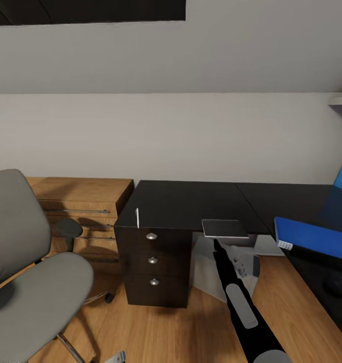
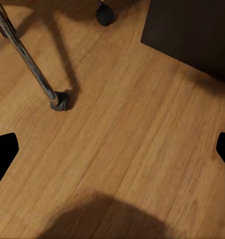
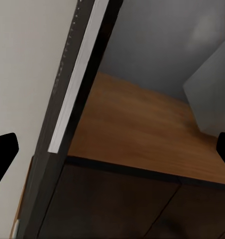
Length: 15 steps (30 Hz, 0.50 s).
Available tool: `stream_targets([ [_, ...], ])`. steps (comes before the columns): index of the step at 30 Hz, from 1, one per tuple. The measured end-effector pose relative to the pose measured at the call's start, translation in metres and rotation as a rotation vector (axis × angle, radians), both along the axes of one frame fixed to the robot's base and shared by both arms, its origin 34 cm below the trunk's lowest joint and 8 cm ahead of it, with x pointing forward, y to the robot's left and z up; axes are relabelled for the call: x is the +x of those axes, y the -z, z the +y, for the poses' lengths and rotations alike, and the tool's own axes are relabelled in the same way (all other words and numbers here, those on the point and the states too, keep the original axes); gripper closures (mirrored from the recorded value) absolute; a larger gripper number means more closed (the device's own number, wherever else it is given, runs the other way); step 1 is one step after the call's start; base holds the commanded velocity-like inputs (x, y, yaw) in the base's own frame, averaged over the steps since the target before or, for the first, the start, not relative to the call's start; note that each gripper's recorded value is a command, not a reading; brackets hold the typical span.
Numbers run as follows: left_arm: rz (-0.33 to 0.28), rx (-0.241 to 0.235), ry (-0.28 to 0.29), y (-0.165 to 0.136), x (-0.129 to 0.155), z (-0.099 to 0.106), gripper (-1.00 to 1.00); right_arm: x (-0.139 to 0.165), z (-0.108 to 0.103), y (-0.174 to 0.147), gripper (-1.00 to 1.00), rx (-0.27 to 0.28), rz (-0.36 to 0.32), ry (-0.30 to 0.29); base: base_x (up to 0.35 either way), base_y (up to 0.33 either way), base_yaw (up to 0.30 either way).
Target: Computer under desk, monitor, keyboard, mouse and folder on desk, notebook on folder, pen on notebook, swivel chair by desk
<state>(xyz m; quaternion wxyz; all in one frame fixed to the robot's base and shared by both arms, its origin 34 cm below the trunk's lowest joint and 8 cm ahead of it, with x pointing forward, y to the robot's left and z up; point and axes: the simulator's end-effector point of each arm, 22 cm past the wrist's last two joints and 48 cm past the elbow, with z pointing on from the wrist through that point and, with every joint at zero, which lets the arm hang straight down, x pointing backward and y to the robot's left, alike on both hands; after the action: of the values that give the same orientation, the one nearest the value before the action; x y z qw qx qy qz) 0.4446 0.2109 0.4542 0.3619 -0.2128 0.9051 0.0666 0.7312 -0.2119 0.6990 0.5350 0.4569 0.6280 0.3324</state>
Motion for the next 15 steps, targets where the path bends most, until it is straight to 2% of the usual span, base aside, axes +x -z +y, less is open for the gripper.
stream_targets([
  [9,-0.001,0.004,0.000,0.0002,0.0003,0.0033,-1.00,-0.0005,-0.0001,0.0019,-1.00,0.000,0.004,0.001,0.007,0.000,0.000],
  [15,-0.001,0.007,0.001,0.0000,0.0002,0.0046,-1.00,-0.0007,-0.0001,0.0016,-1.00,-0.001,0.003,0.001,0.189,0.000,0.000],
])
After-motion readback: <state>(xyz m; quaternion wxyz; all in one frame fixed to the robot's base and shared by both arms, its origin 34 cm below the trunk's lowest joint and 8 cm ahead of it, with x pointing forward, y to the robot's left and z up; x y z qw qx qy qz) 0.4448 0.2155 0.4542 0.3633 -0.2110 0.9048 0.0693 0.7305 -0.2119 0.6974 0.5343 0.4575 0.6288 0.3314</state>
